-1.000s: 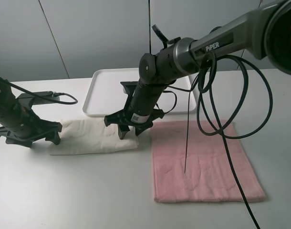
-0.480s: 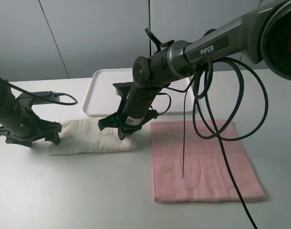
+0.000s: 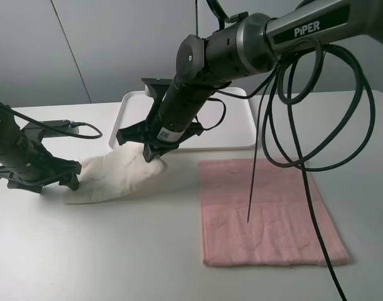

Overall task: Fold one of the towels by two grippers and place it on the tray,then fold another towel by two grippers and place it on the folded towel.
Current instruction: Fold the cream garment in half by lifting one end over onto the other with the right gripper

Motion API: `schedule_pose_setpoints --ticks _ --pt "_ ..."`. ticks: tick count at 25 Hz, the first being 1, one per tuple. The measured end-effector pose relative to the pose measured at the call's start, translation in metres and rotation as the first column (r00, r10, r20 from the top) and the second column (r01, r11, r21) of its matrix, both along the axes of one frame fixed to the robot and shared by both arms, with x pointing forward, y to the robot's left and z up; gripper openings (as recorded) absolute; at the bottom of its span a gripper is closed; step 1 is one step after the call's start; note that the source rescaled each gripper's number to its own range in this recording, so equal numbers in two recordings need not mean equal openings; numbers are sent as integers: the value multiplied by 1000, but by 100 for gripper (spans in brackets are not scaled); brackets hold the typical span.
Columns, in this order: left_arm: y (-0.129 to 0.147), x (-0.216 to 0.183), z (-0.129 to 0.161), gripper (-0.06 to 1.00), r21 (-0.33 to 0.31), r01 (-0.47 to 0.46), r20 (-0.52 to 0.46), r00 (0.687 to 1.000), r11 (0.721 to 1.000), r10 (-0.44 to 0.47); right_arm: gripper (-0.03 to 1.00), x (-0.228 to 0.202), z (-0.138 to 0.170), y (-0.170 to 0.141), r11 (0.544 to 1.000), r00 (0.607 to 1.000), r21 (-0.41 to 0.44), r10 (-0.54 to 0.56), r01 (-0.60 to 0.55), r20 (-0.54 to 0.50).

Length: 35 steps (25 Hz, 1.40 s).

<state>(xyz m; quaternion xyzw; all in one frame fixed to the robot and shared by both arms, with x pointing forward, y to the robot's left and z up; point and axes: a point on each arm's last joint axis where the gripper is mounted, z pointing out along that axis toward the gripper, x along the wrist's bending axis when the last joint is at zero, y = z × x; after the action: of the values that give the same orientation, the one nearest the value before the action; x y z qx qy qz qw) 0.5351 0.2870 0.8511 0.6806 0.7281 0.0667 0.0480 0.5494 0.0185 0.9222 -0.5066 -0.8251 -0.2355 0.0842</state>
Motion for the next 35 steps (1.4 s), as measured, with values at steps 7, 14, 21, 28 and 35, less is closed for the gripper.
schedule_pose_setpoints --ticks 7,14,21,28,35 --pt "0 0 0 97 -1 -2 0 1000 1000 2 5 -5 3 8 995 997 96 -6 14 -80" --pt "0 0 0 97 -2 -4 0 1000 1000 4 5 -6 -14 21 972 982 227 -23 66 -185" --pt "0 0 0 97 -3 -7 0 1000 1000 7 5 -5 -23 30 937 974 336 -22 99 -227" --pt "0 0 0 97 -4 -8 0 1000 1000 8 5 -5 -44 36 919 961 371 -28 132 -274" --pt "0 0 0 97 -4 -8 0 1000 1000 8 5 -5 -53 42 886 954 429 -44 174 -296"
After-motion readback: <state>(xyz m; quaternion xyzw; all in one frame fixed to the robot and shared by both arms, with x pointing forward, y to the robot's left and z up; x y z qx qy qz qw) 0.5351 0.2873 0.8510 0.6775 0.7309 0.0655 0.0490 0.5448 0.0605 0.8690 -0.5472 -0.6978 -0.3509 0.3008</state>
